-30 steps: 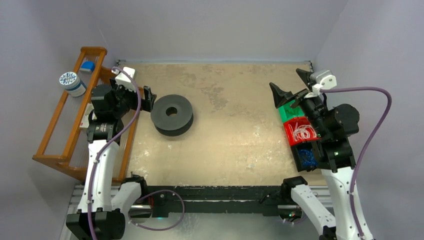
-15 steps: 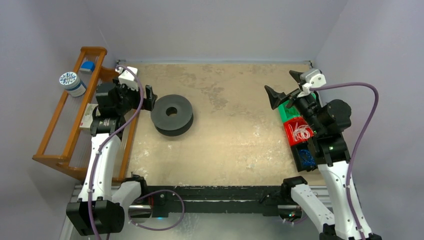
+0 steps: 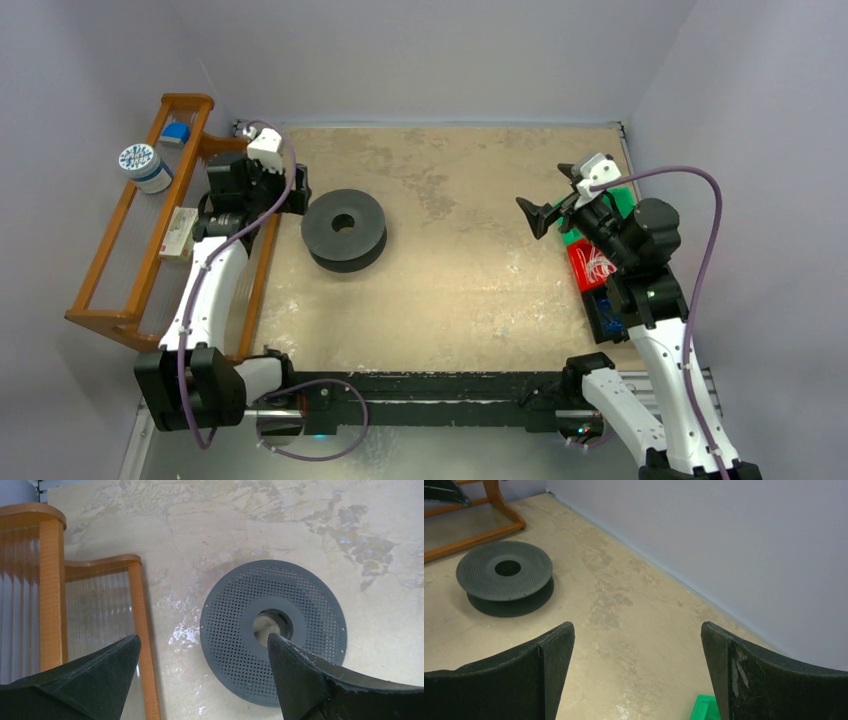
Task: Wrap the cables
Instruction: Pick up the cable from the storage box.
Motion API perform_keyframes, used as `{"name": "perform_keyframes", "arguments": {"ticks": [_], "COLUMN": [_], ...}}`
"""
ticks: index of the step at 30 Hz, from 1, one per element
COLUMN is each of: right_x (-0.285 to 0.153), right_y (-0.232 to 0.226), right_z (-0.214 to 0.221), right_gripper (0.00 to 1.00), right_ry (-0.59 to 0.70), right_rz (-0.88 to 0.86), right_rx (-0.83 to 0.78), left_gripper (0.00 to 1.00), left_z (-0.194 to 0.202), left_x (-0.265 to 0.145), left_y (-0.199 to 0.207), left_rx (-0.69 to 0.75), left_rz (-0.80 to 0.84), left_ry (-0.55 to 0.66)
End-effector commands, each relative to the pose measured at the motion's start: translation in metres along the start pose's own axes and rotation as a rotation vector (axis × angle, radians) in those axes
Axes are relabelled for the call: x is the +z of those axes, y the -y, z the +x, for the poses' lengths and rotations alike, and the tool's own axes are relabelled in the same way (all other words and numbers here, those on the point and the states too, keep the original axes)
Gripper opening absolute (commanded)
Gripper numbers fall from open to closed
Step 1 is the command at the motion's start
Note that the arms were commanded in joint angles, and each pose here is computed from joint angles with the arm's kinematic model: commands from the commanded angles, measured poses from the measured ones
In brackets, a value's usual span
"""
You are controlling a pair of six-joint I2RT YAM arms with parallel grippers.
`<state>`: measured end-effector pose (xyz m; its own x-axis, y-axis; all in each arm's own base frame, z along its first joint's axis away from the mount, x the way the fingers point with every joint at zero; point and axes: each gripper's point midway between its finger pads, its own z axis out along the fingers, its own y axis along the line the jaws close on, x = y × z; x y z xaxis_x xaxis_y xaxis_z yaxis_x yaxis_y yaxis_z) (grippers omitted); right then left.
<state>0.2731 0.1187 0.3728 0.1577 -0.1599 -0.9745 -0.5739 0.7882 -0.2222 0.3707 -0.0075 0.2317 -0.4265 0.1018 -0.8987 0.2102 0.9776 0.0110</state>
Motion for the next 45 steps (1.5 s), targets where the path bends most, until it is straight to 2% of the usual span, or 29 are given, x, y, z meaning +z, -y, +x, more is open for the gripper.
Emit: {"name": "perform_keyframes", "arguments": {"ticks": [1,6,15,21,24,27,31,34,39,45], "right_x": [0.001,0.005,0.007,0.003,-0.001,0.000,-0.003,-0.011,-0.038,-0.074], "right_y": [-0.002,0.000,0.007,0.025,0.048,0.068,0.089,0.090,0.086,0.091], "right_z": [0.007,0.022,0.023,0.020,0.021,0.040,0.097,0.136,0.172,0.196], "right_gripper": [0.99,0.99,0.99,0.99,0.99,0.98,0.98,0.98,0.97,0.97], "right_ry": [0.013,-0.021,-0.009,0.005,-0.021,-0.129,-0.354,-0.508,-0.661,-0.788], "right_rz": [-0.013,-0.005,0.032,0.147,0.271,0.364,0.478,0.496,0.498,0.572], "right_rx": [-0.035,-0.028,-0.040,-0.049,-0.044,-0.020,-0.013,-0.017,-0.094,-0.199], "left_gripper": [0.94,0.91,0.89,0.88,0.87,0.87,0.87,0.87,0.87,0.87], "left_z": [0.010,0.027,0.052,0.070,0.074,0.078,0.083,0.088,0.089,0.093], "left_x": [0.020,0.036,0.052,0.061,0.063,0.060,0.056,0.053,0.049,0.045], "left_y": [0.001,0.034,0.062,0.073,0.077,0.084,0.092,0.099,0.100,0.113], "left_rx": [0.065,0.176,0.189,0.226,0.219,0.219,0.223,0.227,0.238,0.236], "left_rz": [-0.029,-0.023,0.077,0.092,0.102,0.133,0.174,0.210,0.217,0.294], "left_ry": [-0.025,-0.079,-0.126,-0.164,-0.174,-0.188,-0.195,-0.199,-0.198,-0.195]}}
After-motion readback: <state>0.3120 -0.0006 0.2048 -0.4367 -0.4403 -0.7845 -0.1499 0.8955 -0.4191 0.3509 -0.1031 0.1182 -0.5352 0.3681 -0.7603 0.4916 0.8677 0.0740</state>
